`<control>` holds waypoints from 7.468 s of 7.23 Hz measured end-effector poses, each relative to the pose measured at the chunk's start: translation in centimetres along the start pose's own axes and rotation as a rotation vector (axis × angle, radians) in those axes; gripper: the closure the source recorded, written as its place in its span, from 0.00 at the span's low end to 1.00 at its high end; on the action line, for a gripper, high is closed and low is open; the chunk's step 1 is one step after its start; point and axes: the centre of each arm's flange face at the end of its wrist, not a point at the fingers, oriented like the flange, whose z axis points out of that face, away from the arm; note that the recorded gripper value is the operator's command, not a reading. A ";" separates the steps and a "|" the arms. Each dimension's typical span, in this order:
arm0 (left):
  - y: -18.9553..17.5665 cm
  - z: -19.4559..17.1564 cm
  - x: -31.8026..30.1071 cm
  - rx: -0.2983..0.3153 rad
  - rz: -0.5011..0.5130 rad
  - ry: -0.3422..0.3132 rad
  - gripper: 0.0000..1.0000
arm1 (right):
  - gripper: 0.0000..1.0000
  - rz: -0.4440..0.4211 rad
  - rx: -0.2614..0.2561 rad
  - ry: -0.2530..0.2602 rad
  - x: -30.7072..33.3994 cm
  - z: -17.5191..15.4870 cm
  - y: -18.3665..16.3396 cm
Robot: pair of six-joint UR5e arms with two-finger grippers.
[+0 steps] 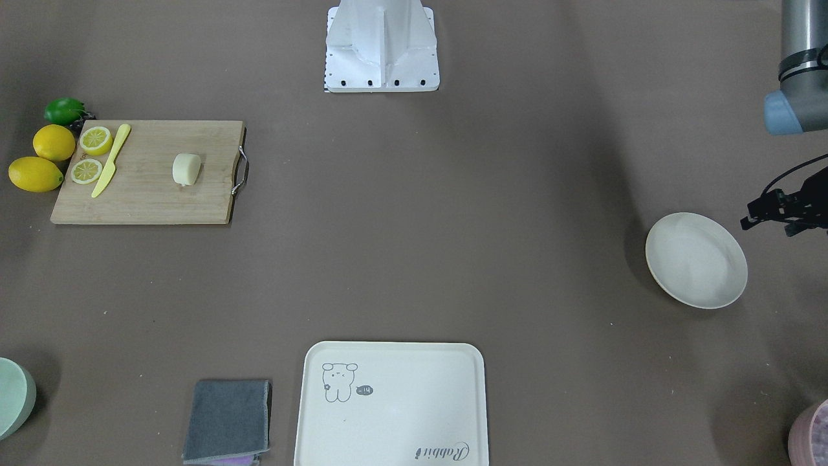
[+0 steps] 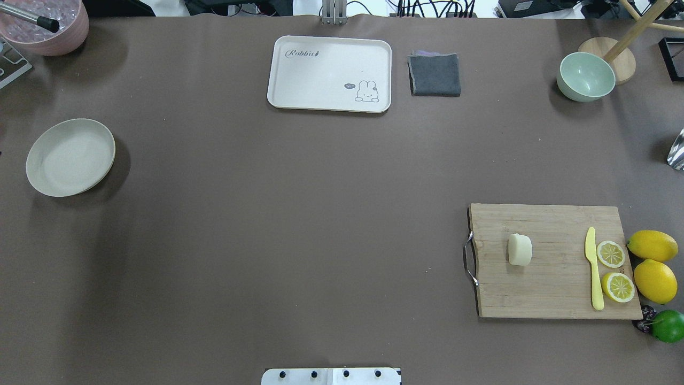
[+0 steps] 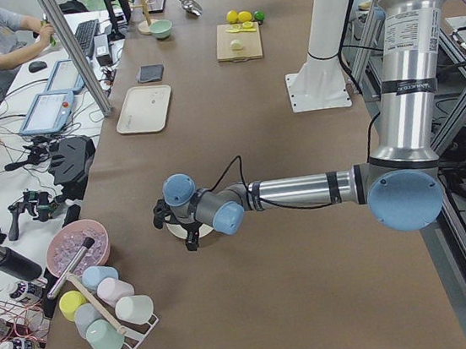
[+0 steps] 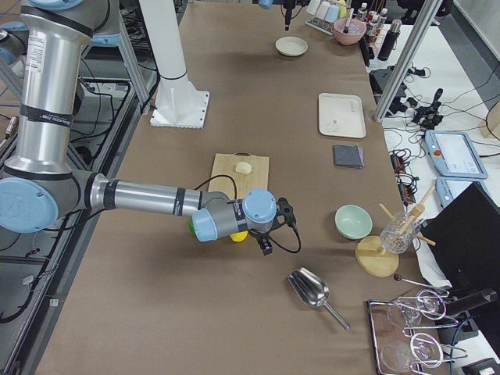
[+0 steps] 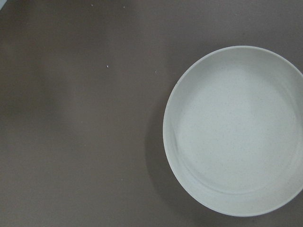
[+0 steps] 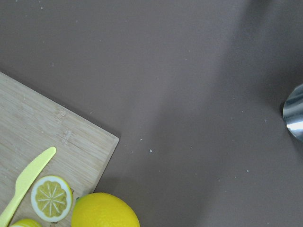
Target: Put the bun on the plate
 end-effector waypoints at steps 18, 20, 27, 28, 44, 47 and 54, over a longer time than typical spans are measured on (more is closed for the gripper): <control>-0.6 1.1 38.9 0.031 -0.366 0.221 1.00 | 0.10 0.259 0.050 -0.074 -24.1 2.3 -11.8; 2.3 4.2 51.0 0.041 -0.402 0.209 1.00 | 0.11 0.260 0.015 -0.023 -30.4 7.7 -10.8; 6.6 7.6 59.2 0.056 -0.397 0.184 0.44 | 0.55 0.317 -0.072 0.061 -33.3 16.0 -7.7; 6.6 7.8 59.1 0.055 -0.398 0.180 0.16 | 0.58 0.320 -0.073 0.061 -33.3 16.0 -7.7; 6.9 0.4 29.1 0.072 -0.144 0.022 0.03 | 0.55 0.273 -0.026 0.089 -64.7 24.0 -28.9; 6.9 0.5 29.1 0.072 -0.144 0.022 0.03 | 0.01 0.278 -0.021 0.108 -63.9 24.6 -28.7; 4.2 -2.9 19.1 0.062 -0.042 -0.003 0.03 | 0.00 0.270 -0.017 0.089 -44.1 11.0 -28.5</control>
